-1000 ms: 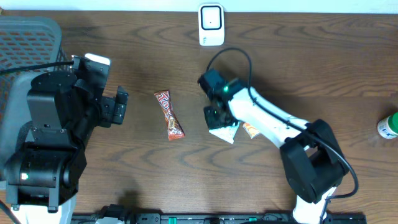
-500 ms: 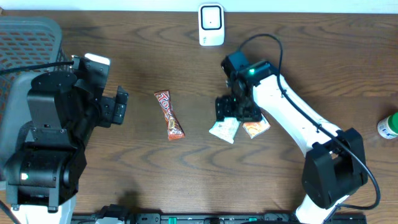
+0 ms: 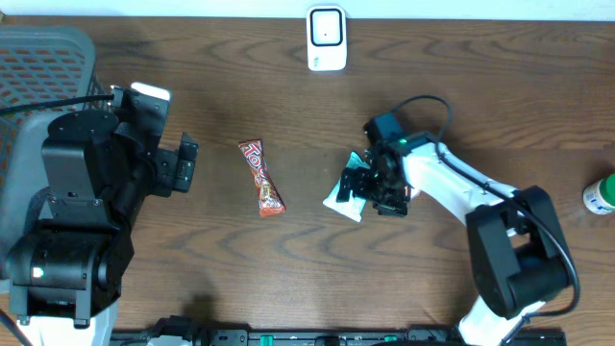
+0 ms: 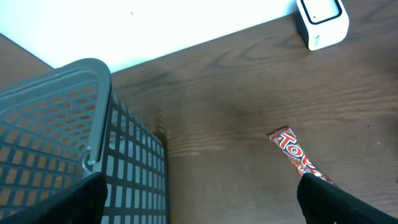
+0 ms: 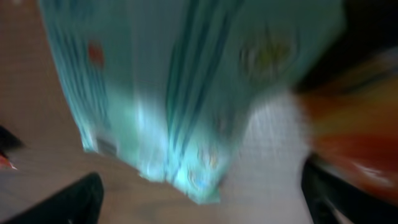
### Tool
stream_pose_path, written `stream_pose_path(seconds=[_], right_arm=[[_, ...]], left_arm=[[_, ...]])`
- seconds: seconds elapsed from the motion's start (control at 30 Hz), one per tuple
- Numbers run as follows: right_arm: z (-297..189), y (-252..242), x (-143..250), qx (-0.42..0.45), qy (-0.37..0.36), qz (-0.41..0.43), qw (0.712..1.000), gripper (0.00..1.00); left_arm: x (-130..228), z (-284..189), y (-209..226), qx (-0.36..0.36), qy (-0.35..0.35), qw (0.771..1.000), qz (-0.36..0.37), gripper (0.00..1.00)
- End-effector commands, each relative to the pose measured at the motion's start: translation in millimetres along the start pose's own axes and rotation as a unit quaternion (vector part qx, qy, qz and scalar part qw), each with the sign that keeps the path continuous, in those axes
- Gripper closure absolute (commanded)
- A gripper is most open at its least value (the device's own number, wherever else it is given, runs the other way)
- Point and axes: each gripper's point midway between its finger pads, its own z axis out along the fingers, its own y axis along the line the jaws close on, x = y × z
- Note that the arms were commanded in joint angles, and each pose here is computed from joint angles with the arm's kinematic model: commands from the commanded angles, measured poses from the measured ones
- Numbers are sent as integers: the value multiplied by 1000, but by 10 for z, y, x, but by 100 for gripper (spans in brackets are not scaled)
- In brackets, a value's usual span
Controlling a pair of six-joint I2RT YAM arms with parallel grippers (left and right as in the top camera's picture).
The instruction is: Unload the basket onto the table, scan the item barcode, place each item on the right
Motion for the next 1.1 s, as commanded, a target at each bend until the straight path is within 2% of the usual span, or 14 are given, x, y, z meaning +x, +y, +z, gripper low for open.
stream_pose_path(seconds=[0.0,0.1,0.23,0.67,0.77,1.0,1.07], right_arm=[[188,-23,63,-52,19,24,998,1],[318,-147,55,-49,0,61,997,5],[431,-474,69,3,-26,118,993,6],[428,-815,-98,44,-73,106,991,9],[480,-853,-96,40,-79,97,991,15],[529,-883,-140,28,-93,81,992,38],[556,-882,-149,23,-97,72,992,41]], left_arm=[[12,5,-11,5,1,1000,-7,2],[12,5,-11,5,1,1000,-7,2],[12,5,-12,5,1,1000,-7,2],[12,5,-11,5,1,1000,-7,2],[12,6,-10,4,1,1000,-8,2],[12,5,-11,5,1,1000,-7,2],[12,5,-11,5,1,1000,-7,2]])
